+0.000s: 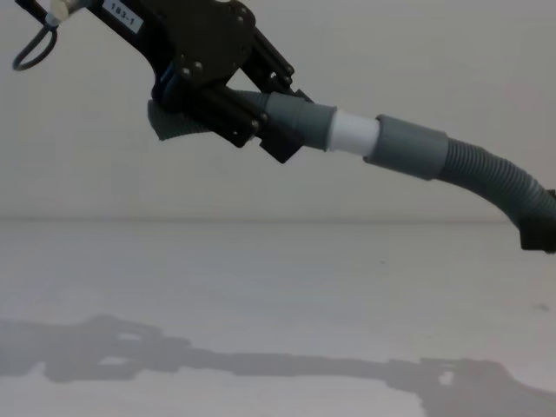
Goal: Use both hands to pick up one end of the pipe from the table, align the ends, and insert them.
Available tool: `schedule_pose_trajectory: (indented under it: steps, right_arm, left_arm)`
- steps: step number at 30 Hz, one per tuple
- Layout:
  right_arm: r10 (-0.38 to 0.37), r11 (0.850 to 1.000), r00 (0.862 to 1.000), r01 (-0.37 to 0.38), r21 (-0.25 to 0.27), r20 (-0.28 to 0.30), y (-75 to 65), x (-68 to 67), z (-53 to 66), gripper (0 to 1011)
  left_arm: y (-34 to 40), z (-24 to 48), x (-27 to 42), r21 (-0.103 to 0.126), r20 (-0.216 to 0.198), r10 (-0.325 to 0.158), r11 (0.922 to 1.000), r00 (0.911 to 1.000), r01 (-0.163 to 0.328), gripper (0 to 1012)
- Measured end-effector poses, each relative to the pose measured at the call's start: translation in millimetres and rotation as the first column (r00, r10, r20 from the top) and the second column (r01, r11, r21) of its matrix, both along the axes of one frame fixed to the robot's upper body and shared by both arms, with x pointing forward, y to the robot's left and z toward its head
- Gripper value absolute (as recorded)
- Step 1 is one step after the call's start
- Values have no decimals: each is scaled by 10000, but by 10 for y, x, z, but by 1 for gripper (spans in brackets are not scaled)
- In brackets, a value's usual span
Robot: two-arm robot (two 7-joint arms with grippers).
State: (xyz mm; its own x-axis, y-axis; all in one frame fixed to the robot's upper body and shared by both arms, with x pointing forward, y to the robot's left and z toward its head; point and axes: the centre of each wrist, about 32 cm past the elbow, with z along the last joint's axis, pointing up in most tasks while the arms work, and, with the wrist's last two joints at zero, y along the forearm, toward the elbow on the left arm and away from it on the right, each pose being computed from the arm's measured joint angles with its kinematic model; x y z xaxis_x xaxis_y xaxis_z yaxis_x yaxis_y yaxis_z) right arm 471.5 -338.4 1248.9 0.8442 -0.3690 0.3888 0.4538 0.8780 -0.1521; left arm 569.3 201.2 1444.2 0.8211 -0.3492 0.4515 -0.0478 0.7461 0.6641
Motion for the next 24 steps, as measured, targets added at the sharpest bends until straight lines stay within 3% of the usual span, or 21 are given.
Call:
schedule_pose_trajectory:
  steps: [11, 24]
  right_arm:
    - [-212, 9995, 9997, 208, -222, -148, 6, -13, 46, 255]
    - [-294, 9995, 9991, 290, -130, -319, 12, -45, 58, 255]
  left_arm:
    - [-24, 29, -49, 339, 368, 545, 9979, 9978, -558, 352]
    - [-93, 29, -71, 255, 847, 880, 9956, 9925, -905, 352]
